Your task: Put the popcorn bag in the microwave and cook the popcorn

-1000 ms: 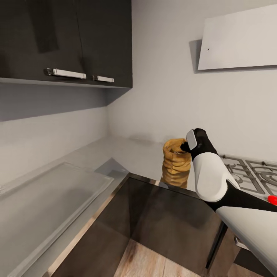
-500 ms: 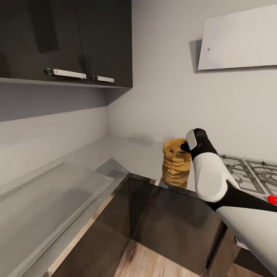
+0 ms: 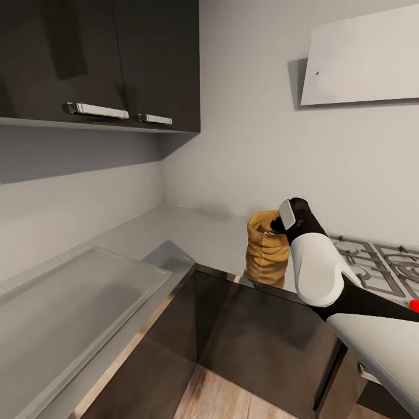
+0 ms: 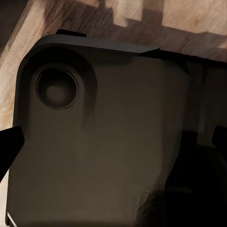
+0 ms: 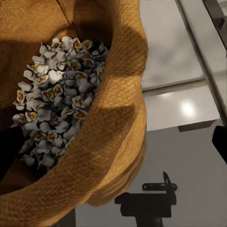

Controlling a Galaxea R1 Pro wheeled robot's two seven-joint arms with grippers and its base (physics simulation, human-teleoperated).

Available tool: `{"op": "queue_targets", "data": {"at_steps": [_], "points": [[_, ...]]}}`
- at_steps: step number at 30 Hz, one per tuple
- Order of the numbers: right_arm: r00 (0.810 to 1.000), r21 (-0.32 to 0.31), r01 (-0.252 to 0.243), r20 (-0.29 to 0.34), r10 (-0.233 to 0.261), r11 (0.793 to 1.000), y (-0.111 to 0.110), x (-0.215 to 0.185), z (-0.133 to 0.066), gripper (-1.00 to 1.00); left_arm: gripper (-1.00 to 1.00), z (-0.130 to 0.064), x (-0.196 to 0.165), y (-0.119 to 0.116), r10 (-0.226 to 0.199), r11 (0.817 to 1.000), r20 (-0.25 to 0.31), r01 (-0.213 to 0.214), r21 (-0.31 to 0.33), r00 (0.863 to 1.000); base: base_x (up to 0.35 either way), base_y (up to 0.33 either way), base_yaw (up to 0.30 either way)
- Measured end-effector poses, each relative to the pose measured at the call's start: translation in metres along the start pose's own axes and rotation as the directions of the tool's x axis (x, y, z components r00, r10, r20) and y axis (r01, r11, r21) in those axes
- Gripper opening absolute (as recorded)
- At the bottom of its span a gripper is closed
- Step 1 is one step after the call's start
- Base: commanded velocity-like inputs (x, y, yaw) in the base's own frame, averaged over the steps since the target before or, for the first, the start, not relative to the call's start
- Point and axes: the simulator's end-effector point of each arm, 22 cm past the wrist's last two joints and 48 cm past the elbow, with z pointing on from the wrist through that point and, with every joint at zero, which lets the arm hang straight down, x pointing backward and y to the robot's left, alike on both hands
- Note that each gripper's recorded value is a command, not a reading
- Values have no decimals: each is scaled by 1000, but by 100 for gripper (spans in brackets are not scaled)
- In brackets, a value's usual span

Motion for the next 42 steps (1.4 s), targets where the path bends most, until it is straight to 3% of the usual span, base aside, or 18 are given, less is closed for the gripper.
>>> {"op": "queue_targets", "data": {"at_steps": [12, 26, 32, 36, 37, 42], "points": [[1000, -5, -7, 17, 7, 1000, 5, 2, 4, 100, 100, 0, 0, 0, 0, 1000, 0, 0, 0, 1000, 0, 0, 0], [1000, -13, 6, -7, -6, 1000, 10, 13, 8, 100, 100, 0, 0, -1, 0, 1000, 0, 0, 1, 1000, 0, 0, 0], [997, -70, -56, -55, 52, 996, 22, 24, 8, 100, 100, 0, 0, 0, 0, 1000, 0, 0, 0, 1000, 0, 0, 0], [995, -90, -64, -84, 57, 994, 30, 34, 10, 100, 100, 0, 0, 0, 0, 1000, 0, 0, 0, 1000, 0, 0, 0], [995, -90, -64, -85, 57, 994, 30, 34, 10, -100, 100, 0, 0, 0, 0, 1000, 1, 0, 0, 1000, 0, 0, 0], [995, -94, -66, -87, 57, 993, 32, 35, 10, -100, 100, 0, 0, 0, 0, 1000, 1, 0, 0, 1000, 0, 0, 0]]}}
